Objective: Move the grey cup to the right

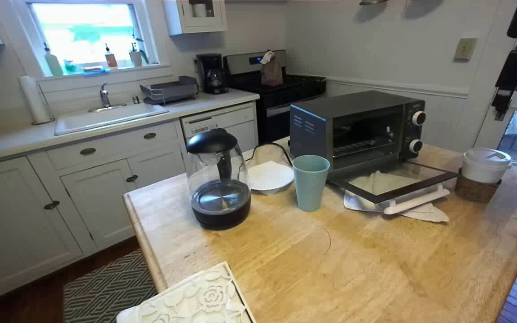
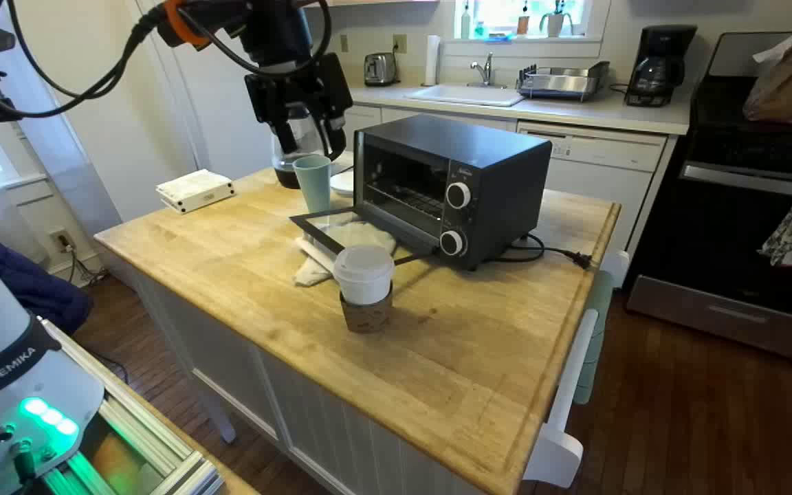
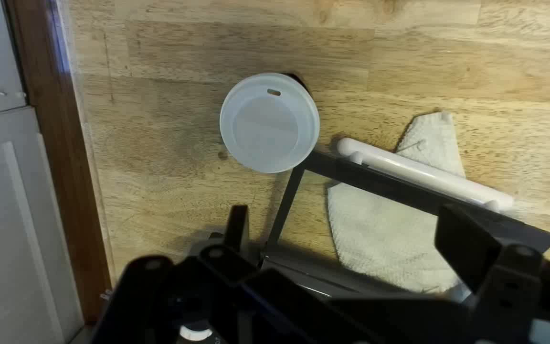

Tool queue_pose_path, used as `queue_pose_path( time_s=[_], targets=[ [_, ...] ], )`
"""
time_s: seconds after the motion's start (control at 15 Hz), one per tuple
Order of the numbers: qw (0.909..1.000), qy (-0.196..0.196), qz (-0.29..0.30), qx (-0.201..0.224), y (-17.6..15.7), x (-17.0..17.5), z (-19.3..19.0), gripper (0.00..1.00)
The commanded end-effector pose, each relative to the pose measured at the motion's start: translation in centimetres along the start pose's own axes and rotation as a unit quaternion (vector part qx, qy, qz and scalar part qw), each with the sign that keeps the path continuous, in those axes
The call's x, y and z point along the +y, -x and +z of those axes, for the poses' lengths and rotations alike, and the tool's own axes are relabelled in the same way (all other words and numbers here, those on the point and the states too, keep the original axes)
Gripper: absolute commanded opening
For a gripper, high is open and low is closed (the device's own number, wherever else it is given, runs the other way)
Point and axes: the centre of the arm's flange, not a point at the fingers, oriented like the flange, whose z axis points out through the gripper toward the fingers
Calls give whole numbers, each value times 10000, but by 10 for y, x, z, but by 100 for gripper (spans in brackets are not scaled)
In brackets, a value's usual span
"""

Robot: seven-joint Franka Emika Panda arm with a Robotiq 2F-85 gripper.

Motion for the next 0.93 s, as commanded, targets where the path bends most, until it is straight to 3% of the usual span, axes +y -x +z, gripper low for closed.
queue_pose_path(
  time_s=[0.0,0.47,0.53,0.73,0.87],
  targets=[
    [10000,0,0,0,0,0,0,100],
    [10000,0,0,0,0,0,0,100],
    [9994,-92,327,115,-6,-4,-1,100],
    [9919,-324,1144,451,-60,-42,-14,100],
    [9869,-521,1342,731,-94,-78,-25,100]
  ],
)
